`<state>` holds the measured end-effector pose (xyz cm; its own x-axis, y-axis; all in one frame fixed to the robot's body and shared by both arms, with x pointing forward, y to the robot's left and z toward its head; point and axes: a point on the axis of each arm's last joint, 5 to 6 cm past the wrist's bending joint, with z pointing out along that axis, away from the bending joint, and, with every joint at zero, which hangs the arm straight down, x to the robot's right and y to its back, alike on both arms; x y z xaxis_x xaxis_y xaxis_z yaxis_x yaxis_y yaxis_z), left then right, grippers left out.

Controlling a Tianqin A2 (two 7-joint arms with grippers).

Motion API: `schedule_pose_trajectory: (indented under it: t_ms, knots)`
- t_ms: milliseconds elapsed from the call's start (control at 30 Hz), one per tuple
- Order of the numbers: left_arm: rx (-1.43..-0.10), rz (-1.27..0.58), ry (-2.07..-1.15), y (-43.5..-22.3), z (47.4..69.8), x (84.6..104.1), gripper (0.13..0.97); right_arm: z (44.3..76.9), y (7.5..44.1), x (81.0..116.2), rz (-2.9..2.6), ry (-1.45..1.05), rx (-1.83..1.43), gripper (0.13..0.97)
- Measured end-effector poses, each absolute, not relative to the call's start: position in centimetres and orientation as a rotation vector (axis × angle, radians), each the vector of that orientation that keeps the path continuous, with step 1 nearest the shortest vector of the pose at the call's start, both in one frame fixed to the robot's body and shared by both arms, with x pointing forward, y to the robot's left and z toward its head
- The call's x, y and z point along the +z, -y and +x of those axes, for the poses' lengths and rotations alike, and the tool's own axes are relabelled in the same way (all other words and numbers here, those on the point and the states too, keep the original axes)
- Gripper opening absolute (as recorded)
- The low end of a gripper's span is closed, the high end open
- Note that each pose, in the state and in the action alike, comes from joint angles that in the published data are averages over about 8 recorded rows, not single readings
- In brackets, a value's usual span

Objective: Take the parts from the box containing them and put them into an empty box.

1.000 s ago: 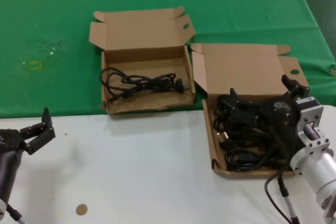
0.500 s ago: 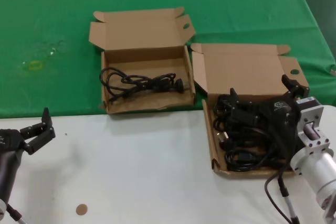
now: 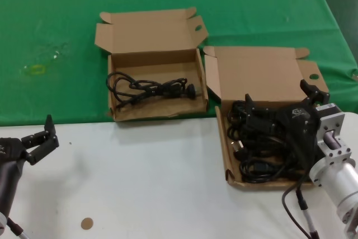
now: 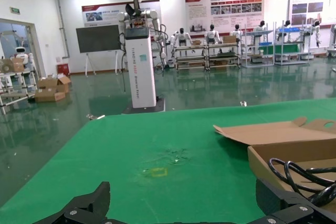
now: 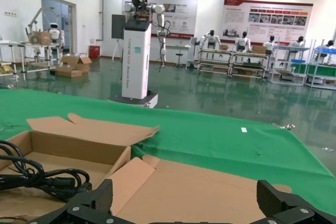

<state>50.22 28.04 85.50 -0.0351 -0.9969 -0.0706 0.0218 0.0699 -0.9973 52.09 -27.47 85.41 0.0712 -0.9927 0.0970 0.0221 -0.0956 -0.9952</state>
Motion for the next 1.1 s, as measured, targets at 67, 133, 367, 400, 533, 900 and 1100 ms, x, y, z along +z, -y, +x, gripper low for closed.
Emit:
schedule_pose_trajectory:
  t_ms: [67,133,367,400,533,900,1100]
  knots:
    - [-1.193,-1.125,-1.253,-28.04,50.22,85.5,0.966,52.09,27.47,85.41,-1.299,-1.095,-1.234,0.966]
    - [-1.193,-1.125,-1.253,-28.04,50.22,85.5,0.966,52.09,27.47,85.41,-1.299,-1.095,-1.234,0.966]
    - [-1.193,-1.125,-1.253,-28.04,50.22,85.5,0.966,52.09,27.47,85.41,-1.299,-1.095,-1.234,0.966]
    - [-1.193,-1.125,-1.253,-28.04,50.22,85.5,0.966,52.09,27.47,85.41,-1.299,-1.095,-1.234,0.966]
    - [-1.193,-1.125,-1.253,-28.04,50.22,85.5,0.966,52.09,27.47,85.41,-1.299,-1.095,-1.234,0.966]
    - [-1.193,-1.125,-1.253,-28.04,50.22,85.5,0.966,52.09,27.47,85.41,-1.299,-1.095,-1.234,0.966]
    - [-1.193,-1.125,-1.253,-28.04,50.22,85.5,0.966,52.09,27.47,85.41,-1.299,-1.095,-1.234,0.966]
